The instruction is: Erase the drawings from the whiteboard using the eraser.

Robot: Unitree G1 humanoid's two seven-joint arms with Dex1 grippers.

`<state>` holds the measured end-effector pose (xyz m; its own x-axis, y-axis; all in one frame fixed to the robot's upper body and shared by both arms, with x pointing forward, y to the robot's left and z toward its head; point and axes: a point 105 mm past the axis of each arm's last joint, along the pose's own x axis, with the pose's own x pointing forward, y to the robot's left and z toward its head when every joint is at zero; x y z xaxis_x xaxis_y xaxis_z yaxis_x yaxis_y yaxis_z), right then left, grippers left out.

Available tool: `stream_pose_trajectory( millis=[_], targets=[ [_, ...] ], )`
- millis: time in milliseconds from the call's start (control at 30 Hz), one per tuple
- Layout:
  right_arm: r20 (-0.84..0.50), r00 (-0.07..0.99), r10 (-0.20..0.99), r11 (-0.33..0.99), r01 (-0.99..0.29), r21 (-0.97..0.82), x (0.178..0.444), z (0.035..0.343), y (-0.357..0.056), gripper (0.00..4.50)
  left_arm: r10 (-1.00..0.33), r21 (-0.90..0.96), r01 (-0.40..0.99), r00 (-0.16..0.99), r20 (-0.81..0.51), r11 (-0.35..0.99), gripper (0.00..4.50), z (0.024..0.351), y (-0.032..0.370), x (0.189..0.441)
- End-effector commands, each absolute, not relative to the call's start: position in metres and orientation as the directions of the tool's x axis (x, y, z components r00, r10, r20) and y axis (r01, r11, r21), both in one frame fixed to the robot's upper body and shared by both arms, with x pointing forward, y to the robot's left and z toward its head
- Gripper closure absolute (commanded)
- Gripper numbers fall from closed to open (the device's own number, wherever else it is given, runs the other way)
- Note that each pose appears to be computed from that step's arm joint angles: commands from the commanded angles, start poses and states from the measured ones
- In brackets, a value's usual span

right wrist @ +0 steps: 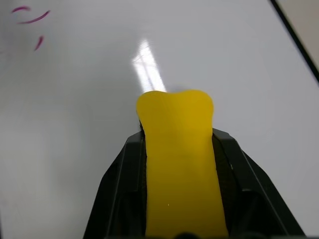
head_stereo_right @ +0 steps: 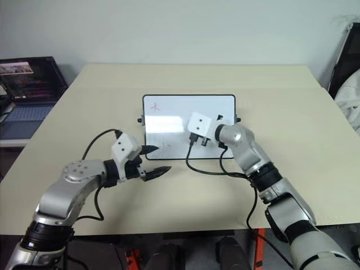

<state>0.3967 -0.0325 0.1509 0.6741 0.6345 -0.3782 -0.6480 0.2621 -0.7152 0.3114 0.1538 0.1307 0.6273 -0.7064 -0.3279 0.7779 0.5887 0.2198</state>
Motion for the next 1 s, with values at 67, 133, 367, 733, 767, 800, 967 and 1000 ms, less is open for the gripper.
stream_pose_trajectory(
  millis=[67, 133, 367, 733, 767, 800, 967, 1000],
  targets=[
    [-0.409, 0.706, 0.578, 0.286, -0.645, -0.708, 0.401, 0.144, -0.049, 3.17, -0.707, 0.267, 0.765, 0.644, -0.293, 0.586, 0.0, 0.144, 0.156, 0.311],
    [-0.289, 0.78, 0.554, 0.358, -0.538, -0.763, 0.415, 0.168, -0.051, 3.17, -0.709, 0.266, 0.767, 0.642, -0.291, 0.584, 0.0, 0.145, 0.155, 0.312],
    [-0.268, 0.788, 0.554, 0.355, -0.515, -0.781, 0.418, 0.168, -0.048, 3.17, -0.715, 0.265, 0.771, 0.637, -0.288, 0.58, 0.0, 0.145, 0.152, 0.312],
    [-0.366, 0.706, 0.606, 0.227, -0.595, -0.771, 0.385, 0.144, -0.05, 3.17, -0.704, 0.26, 0.758, 0.653, -0.279, 0.599, 0.0, 0.147, 0.157, 0.315],
    [-0.31, 0.736, 0.602, 0.27, -0.552, -0.789, 0.391, 0.155, -0.05, 3.17, -0.704, 0.259, 0.757, 0.653, -0.278, 0.6, 0.0, 0.148, 0.157, 0.315],
    [-0.272, 0.755, 0.597, 0.298, -0.523, -0.798, 0.395, 0.163, -0.05, 3.17, -0.705, 0.259, 0.757, 0.653, -0.277, 0.6, 0.0, 0.148, 0.157, 0.315],
    [-0.135, 0.796, 0.59, 0.4, -0.433, -0.808, 0.404, 0.188, -0.047, 3.17, -0.705, 0.257, 0.755, 0.655, -0.272, 0.603, 0.0, 0.15, 0.158, 0.316],
    [-0.135, 0.795, 0.591, 0.406, -0.438, -0.802, 0.404, 0.187, -0.046, 3.17, -0.705, 0.256, 0.755, 0.656, -0.27, 0.604, 0.0, 0.151, 0.158, 0.316]
  ],
)
